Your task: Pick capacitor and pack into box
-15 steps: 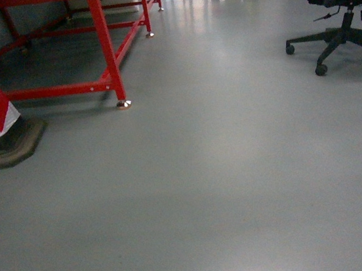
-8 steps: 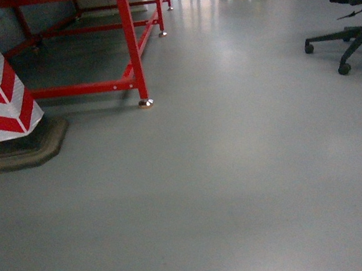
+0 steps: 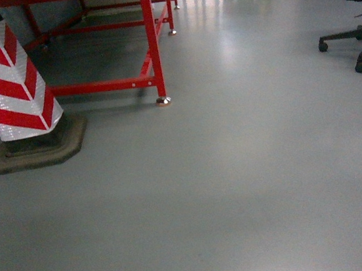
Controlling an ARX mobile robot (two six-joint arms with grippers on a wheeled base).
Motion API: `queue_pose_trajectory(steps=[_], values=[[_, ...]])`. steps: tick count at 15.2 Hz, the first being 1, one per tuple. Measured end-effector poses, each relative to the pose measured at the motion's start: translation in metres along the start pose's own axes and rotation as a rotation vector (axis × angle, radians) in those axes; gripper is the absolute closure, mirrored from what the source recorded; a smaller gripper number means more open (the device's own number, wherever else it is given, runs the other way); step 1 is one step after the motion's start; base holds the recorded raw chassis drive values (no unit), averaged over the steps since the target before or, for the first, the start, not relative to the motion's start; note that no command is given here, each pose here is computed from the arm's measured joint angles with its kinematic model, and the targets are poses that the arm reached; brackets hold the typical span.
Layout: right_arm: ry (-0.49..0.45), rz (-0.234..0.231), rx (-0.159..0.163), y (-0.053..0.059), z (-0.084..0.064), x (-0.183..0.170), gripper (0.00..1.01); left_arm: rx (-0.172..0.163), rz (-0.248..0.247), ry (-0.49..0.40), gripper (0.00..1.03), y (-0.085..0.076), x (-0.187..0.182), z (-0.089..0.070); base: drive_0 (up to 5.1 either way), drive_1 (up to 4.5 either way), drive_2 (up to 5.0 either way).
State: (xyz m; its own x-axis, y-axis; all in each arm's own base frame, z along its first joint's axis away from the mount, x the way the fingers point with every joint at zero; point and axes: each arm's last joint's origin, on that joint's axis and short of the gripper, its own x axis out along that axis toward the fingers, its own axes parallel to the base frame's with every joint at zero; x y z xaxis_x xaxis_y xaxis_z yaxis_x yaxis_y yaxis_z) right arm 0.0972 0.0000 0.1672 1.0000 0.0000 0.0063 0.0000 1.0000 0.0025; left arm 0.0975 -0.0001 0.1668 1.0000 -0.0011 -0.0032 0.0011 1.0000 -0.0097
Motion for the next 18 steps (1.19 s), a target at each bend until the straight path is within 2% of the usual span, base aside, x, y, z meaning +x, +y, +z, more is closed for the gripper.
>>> queue_pose_trajectory(steps=[18], values=[[0.006,0.0,0.0,0.0,-0.0006,0.0,0.03,0.0,0.0,-0.001,0.59,0.0,0.0,0.0001,-5.0,2.41,2.4]])
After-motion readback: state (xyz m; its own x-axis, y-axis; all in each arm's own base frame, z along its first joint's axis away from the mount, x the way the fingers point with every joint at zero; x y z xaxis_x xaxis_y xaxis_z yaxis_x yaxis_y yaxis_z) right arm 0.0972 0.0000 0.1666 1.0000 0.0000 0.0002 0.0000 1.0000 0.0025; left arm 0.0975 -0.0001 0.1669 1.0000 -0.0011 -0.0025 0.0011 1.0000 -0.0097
